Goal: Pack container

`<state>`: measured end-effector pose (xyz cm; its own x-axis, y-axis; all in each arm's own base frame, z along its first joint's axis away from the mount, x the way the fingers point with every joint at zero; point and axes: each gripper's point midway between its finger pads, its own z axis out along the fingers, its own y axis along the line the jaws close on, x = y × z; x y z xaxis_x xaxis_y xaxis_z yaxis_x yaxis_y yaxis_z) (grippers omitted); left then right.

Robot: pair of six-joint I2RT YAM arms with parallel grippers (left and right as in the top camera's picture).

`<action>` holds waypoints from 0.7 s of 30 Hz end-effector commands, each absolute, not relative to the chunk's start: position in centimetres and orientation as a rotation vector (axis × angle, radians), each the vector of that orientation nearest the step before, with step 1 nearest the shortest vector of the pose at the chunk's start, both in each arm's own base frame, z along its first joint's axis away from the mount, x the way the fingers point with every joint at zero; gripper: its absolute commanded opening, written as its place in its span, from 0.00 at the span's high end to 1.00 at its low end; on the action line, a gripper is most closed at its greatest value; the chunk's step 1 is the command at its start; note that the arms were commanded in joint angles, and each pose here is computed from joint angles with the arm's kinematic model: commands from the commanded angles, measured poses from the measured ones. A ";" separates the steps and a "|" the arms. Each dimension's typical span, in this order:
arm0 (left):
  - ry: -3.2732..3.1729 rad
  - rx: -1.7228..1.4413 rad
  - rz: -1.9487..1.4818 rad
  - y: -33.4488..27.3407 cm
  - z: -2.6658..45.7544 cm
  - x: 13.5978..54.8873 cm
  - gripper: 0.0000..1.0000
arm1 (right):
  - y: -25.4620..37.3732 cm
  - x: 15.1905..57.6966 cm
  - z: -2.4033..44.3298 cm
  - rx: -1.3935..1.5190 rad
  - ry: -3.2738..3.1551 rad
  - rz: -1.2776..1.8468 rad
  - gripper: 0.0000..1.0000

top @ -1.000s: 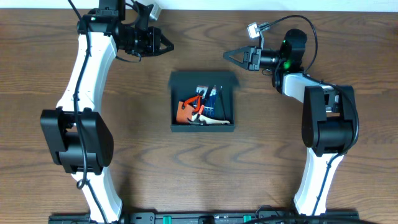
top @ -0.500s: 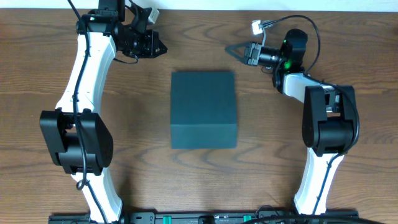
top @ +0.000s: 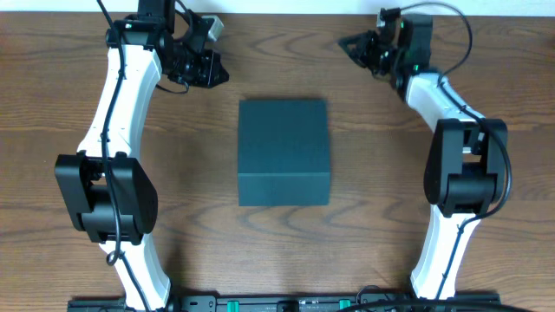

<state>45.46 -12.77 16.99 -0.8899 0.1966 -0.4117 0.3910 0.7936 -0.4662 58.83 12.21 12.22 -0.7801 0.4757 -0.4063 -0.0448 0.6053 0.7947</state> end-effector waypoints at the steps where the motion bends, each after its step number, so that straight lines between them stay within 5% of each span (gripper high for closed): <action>1: 2.547 0.632 -0.732 -12.6 20.1 44.1 0.94 | 12.0 59.6 18.7 0.164 2.187 0.879 0.98; 12: 2.545 0.863 -0.870 -16.6 20.4 39.1 0.94 | 14.1 46.6 29.5 -0.003 2.350 0.438 0.99; 21: 2.587 1.086 -0.816 -21.0 16.0 35.9 0.94 | 16.7 34.2 27.5 -0.128 2.524 0.390 0.99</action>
